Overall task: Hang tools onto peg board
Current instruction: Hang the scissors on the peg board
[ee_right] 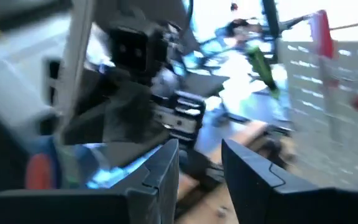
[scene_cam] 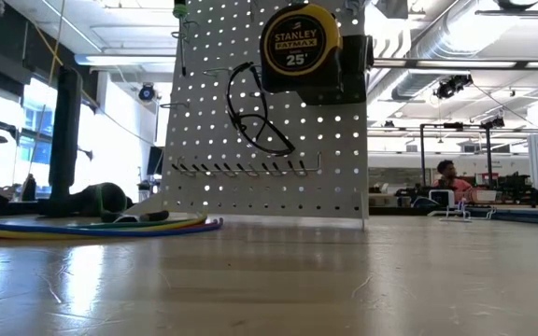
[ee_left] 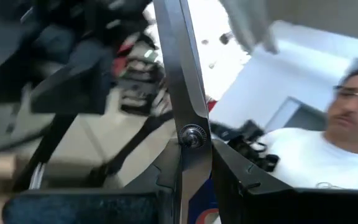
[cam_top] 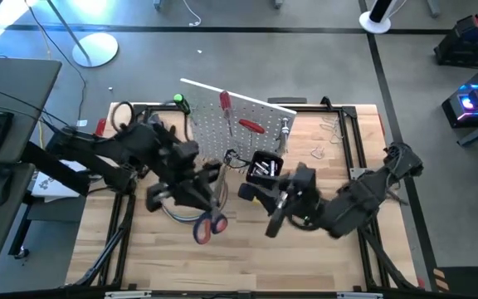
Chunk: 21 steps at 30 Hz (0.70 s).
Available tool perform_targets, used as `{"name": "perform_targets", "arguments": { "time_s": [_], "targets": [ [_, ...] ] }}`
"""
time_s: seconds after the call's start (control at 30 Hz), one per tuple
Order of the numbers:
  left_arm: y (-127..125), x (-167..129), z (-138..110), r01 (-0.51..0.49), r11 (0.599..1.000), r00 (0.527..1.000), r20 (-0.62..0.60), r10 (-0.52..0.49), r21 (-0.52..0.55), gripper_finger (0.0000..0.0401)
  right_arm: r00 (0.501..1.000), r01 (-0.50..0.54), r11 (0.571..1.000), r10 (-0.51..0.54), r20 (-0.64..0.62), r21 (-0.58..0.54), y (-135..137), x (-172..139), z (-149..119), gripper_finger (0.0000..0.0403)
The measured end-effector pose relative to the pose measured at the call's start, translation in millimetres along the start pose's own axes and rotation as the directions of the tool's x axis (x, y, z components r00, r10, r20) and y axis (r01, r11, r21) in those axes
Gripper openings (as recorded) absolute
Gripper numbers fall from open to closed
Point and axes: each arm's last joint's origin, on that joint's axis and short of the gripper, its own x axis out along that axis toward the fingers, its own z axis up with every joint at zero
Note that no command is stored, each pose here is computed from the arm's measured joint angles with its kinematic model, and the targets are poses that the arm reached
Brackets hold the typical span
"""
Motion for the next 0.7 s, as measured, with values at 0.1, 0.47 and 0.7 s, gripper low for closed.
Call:
{"name": "perform_targets", "arguments": {
  "time_s": [0.1,0.47,0.7],
  "targets": [
    [-8,-1,8,0.047,0.997,0.999,0.021,-0.048,0.059,0.0049,0.989,-0.141,0.987,0.137,0.058,0.073,4,0,24,0.0115],
    [-20,-5,28,0.103,0.985,0.993,0.046,-0.110,0.137,0.0049,0.825,-0.541,0.832,0.495,0.272,0.123,6,11,65,0.0199],
    [-20,-7,34,0.098,0.987,0.992,0.063,-0.107,0.130,0.0049,0.826,-0.547,0.829,0.511,0.240,0.118,-6,35,65,0.0244]
  ]
}}
